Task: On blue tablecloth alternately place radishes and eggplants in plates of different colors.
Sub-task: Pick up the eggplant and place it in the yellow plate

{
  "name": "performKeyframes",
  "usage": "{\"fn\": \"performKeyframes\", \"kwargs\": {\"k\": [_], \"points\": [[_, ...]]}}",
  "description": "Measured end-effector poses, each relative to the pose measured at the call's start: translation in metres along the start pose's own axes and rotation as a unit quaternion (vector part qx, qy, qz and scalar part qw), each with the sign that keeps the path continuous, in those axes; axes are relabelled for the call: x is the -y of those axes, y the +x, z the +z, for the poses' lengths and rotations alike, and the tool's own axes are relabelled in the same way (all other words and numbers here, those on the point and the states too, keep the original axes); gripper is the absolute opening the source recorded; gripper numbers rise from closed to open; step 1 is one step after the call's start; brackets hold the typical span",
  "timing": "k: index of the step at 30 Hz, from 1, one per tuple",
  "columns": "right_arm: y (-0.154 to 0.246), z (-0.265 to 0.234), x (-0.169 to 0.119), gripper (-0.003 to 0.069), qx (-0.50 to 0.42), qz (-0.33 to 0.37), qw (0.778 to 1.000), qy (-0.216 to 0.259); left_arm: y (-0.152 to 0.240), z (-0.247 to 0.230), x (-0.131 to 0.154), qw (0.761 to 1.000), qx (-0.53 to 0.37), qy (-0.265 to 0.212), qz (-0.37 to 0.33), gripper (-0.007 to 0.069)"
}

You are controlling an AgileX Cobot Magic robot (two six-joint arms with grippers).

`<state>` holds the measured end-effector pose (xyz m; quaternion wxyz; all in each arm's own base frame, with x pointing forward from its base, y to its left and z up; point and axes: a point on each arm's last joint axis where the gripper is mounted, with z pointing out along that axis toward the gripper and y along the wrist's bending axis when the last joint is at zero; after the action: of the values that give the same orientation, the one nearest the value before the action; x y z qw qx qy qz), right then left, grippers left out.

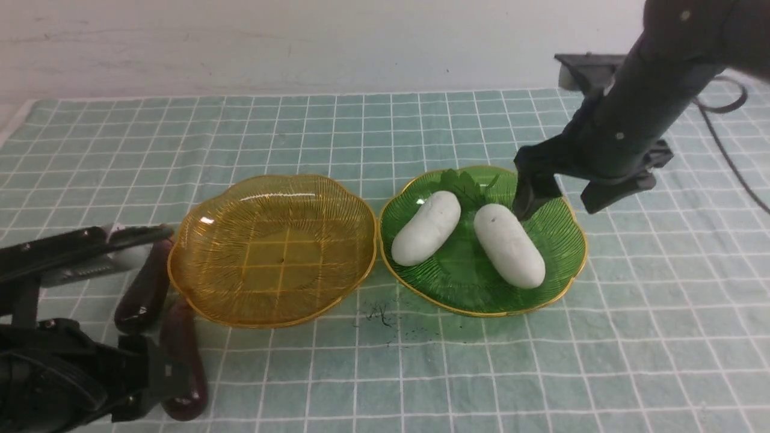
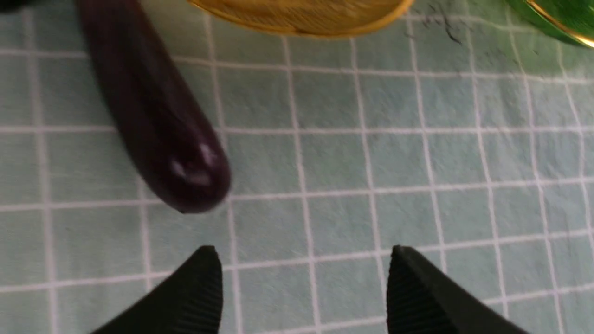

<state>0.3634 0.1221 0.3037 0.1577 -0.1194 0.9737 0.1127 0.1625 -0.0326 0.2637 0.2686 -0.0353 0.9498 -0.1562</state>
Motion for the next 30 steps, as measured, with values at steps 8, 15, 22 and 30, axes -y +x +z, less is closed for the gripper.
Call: {"fn": "performKeyframes", "kwargs": {"k": [8,15,22,30], "points": [[0.085,-0.078,-0.009,0.055,0.038,-0.004,0.999,-0.014,-0.014,0.031,-0.015,0.994,-0.048,-0.07,-0.068,0.0447],[0.145,-0.083,-0.004,0.0502,0.023,-0.007,1.0,0.0,-0.027,0.076,-0.025,0.991,-0.048,-0.077,-0.098,0.0447],[0.167,-0.07,0.004,0.0496,-0.006,-0.011,1.0,0.023,-0.03,0.111,-0.035,0.988,-0.06,-0.092,-0.11,0.0433],[0.171,-0.066,0.005,0.0496,-0.015,-0.011,0.999,0.026,-0.027,0.122,-0.039,0.984,-0.094,-0.101,-0.111,0.0342]]}}
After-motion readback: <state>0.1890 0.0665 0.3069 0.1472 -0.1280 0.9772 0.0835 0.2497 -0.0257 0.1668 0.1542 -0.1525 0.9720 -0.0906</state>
